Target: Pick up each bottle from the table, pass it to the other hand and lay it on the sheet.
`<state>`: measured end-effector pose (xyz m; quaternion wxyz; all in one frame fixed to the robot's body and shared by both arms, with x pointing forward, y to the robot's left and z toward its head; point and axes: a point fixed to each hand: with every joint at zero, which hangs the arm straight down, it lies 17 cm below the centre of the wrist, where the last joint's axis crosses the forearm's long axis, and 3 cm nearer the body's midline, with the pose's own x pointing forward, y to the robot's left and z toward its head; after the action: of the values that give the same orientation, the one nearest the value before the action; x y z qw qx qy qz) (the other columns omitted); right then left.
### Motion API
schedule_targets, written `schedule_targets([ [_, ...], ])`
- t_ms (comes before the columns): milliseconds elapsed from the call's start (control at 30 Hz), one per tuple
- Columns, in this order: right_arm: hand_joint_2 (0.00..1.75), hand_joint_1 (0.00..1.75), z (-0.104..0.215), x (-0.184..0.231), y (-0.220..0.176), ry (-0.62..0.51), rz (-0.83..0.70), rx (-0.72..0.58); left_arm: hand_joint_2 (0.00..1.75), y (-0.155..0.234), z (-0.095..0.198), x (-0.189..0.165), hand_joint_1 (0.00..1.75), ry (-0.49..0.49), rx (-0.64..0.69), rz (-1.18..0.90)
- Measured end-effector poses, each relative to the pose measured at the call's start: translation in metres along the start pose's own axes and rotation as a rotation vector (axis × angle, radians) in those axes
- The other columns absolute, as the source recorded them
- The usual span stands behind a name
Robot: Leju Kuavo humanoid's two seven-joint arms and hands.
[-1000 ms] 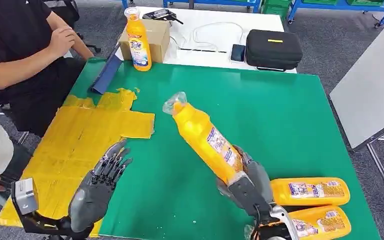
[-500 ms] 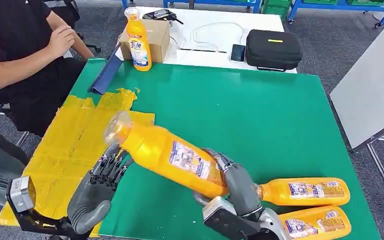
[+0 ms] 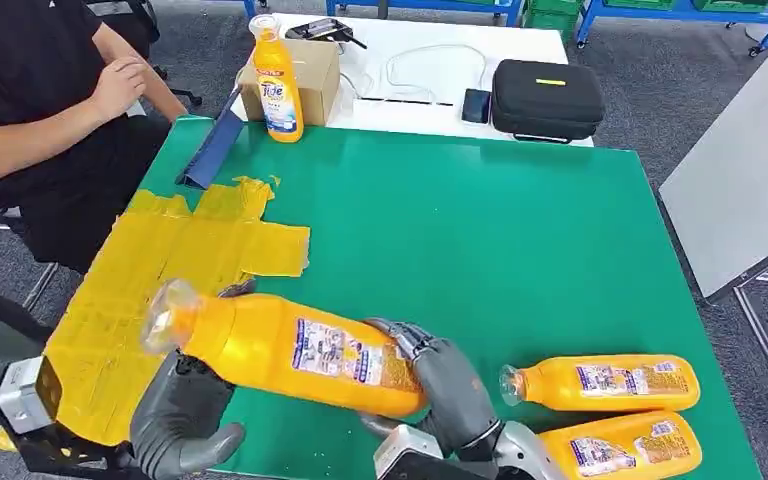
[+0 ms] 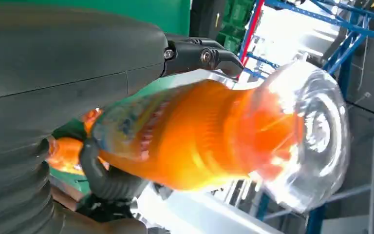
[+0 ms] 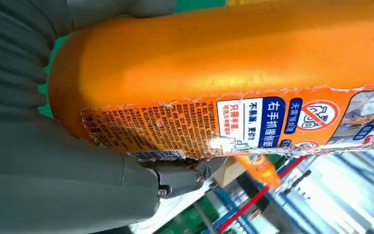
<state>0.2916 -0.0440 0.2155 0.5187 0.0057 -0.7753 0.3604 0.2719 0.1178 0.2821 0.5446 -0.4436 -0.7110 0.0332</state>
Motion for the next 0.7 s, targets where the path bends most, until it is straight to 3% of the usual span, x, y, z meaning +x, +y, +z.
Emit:
schedule_targets([
  [700,1.75,1.75,-0.005,0.04,0.038,-0.121,-0.08,0.208,1.75,-0.029,-0.02,0.032,0.0,-0.098,-0.167,0.086],
])
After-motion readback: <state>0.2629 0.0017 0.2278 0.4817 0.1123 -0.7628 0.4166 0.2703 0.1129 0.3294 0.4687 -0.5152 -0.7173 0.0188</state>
